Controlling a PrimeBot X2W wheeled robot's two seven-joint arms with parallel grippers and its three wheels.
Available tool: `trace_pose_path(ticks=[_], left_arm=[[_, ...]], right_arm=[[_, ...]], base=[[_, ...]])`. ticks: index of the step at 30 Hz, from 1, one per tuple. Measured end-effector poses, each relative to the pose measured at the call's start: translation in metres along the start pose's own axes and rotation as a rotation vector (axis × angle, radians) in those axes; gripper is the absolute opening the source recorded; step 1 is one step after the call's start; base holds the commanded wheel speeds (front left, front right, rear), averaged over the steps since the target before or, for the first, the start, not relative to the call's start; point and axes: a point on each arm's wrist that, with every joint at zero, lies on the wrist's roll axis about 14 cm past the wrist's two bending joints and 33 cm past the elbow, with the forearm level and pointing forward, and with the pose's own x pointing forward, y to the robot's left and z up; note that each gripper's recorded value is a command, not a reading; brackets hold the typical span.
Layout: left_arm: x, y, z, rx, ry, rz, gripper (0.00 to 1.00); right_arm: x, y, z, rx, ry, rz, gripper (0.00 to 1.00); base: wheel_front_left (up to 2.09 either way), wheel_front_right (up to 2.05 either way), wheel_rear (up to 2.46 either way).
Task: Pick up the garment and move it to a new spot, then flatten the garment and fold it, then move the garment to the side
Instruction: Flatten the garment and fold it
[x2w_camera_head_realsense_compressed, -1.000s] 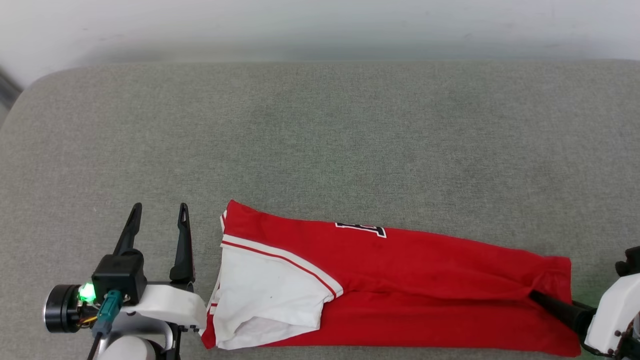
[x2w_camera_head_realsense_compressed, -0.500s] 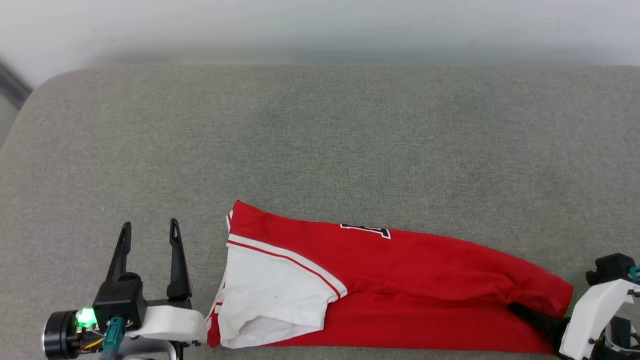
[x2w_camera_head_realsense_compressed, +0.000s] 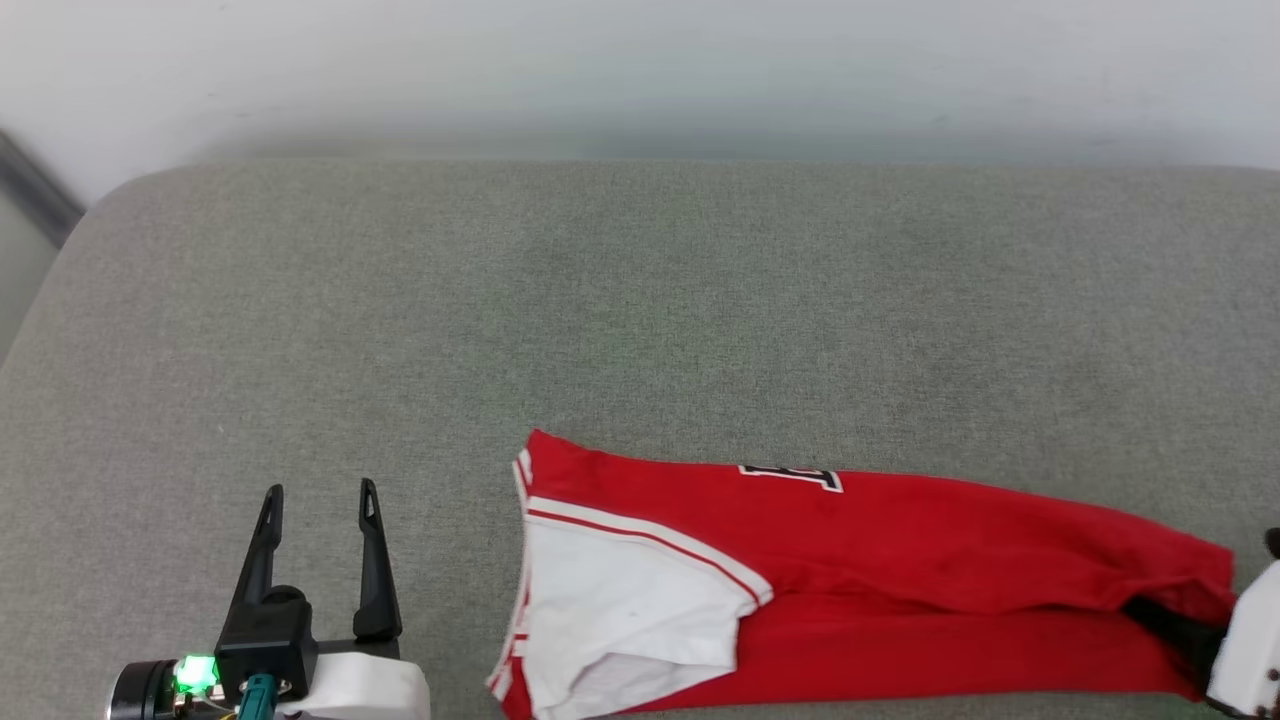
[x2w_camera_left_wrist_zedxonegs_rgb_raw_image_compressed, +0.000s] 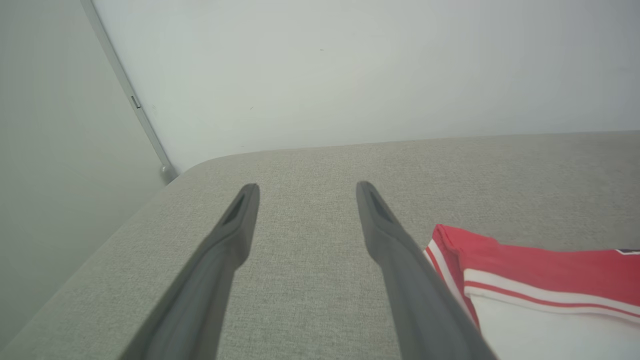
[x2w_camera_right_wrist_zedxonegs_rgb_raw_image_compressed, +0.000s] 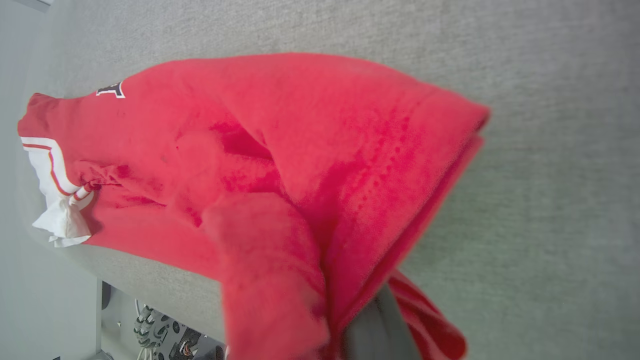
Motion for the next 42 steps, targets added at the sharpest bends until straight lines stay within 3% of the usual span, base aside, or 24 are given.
trace_pose_path(ticks=[6, 10, 28, 37, 42], left_arm=[[-0.005, 0.000, 0.001, -0.004, -0.003, 0.000, 1.00], [-0.007, -0.001, 0.004, -0.003, -0.013, -0.009, 1.00], [-0.006, -0.009, 0.010, -0.002, -0.031, -0.029, 1.00], [0.001, -0.010, 0.005, -0.007, -0.016, -0.024, 1.00], [0.007, -0.011, 0.000, -0.008, -0.003, -0.021, 1.00]], right_arm=[[-0.022, -0.026, 0.012, -0.048, -0.002, -0.078, 0.00], [-0.028, -0.013, 0.010, -0.083, 0.022, -0.039, 0.00], [-0.007, 0.156, 0.007, -0.302, 0.078, 0.408, 0.00], [0.032, 0.219, -0.015, -0.493, 0.194, 0.500, 0.00], [0.060, 0.231, -0.032, -0.603, 0.262, 0.485, 0.00]], base=[[0.00, 0.00, 0.00], [0.00, 0.00, 0.00], [0.00, 0.00, 0.00], [0.00, 0.00, 0.00], [0.00, 0.00, 0.00]])
